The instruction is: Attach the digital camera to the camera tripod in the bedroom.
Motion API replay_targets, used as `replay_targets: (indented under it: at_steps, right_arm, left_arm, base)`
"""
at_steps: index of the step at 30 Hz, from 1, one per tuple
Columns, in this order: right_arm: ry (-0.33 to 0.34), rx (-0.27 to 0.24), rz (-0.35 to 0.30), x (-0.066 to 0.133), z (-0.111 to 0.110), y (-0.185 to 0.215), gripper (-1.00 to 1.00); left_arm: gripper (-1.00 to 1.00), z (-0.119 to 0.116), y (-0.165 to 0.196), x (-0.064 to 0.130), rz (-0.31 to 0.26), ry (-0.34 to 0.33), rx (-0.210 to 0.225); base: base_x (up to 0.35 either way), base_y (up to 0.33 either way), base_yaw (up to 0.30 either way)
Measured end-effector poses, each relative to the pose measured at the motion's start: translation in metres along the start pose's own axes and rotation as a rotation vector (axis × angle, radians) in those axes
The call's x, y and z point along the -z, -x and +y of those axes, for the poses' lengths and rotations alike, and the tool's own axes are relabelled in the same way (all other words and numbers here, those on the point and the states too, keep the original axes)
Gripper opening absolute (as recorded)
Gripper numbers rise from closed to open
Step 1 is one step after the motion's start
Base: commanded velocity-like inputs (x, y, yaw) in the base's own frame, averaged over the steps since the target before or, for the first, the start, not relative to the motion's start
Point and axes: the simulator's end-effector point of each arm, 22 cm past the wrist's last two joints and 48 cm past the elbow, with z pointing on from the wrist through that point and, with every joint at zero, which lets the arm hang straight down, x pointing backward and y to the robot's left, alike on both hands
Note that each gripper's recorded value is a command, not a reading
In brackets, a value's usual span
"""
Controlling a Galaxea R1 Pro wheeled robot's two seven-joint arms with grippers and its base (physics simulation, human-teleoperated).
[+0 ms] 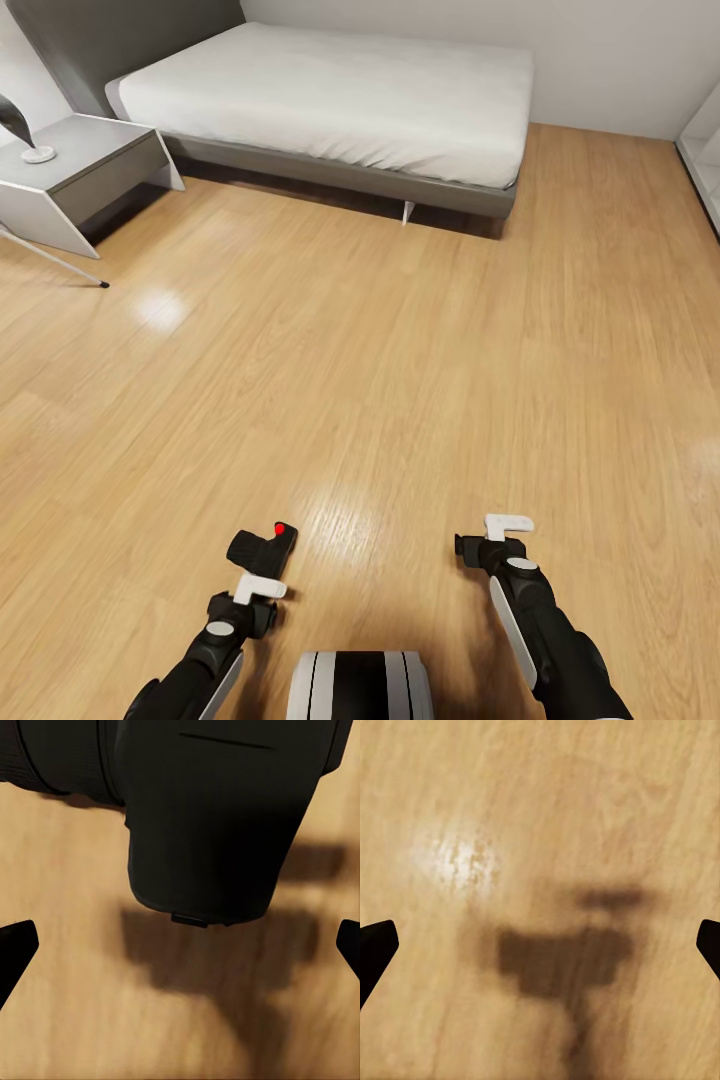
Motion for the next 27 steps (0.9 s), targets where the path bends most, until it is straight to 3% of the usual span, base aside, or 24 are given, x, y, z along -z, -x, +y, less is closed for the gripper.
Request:
replay_targets:
  at_steps: [27]
  right_arm:
    - [0.0, 0.0, 0.0, 0.0, 0.0, 0.0, 1.0]
  left_arm:
    - [1.0, -0.0004, -0.0043, -0.0008, 0.009, 0.0, -0.002]
  base:
    - [0.001, 0.0, 0.0]
